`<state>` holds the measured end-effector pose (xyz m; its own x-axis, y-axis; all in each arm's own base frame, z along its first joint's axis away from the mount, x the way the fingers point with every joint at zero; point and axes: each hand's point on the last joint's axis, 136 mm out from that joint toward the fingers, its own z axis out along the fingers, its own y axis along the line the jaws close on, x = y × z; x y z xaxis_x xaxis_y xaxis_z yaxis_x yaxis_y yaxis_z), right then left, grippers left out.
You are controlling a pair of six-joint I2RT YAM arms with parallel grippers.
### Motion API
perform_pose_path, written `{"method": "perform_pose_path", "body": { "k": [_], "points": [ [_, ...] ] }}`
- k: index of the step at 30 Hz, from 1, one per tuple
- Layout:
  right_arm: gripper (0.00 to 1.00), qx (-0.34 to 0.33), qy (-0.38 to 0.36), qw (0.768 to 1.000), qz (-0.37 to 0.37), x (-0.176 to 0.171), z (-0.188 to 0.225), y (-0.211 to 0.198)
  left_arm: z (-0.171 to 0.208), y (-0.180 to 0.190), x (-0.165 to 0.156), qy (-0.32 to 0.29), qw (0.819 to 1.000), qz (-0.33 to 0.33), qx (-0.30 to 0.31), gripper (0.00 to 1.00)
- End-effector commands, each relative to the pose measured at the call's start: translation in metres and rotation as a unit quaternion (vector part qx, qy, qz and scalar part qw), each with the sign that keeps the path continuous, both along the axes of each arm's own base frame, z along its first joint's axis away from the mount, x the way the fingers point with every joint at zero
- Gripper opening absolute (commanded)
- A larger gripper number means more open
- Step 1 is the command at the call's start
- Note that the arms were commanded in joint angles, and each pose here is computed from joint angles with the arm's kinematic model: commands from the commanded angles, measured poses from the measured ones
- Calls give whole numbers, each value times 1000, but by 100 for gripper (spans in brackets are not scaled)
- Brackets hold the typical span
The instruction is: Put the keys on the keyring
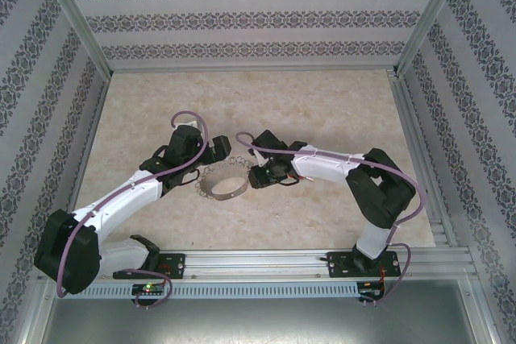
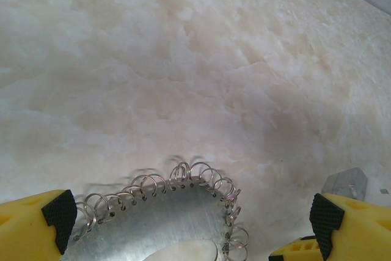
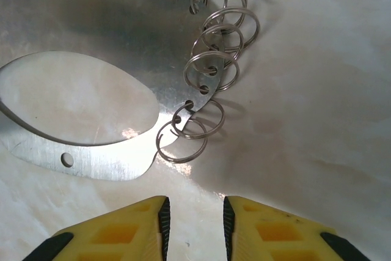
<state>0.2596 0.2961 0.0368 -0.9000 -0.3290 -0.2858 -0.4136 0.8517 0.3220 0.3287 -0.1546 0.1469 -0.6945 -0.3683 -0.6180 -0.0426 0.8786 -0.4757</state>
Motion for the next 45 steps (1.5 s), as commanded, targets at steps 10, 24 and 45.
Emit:
{"method": "perform_pose_path", "body": {
  "k": [10,24,45],
  "points": [
    [38,4,-4,1000,16,13,5,18,3,1,5,-3,1000,1,4,100],
    [38,25,11,1000,1,12,5,19,4,1,5,-8,1000,2,4,100],
    [38,39,6,999,-2,37,7,33,6,1,6,-10,1000,3,1,100]
  ]
}}
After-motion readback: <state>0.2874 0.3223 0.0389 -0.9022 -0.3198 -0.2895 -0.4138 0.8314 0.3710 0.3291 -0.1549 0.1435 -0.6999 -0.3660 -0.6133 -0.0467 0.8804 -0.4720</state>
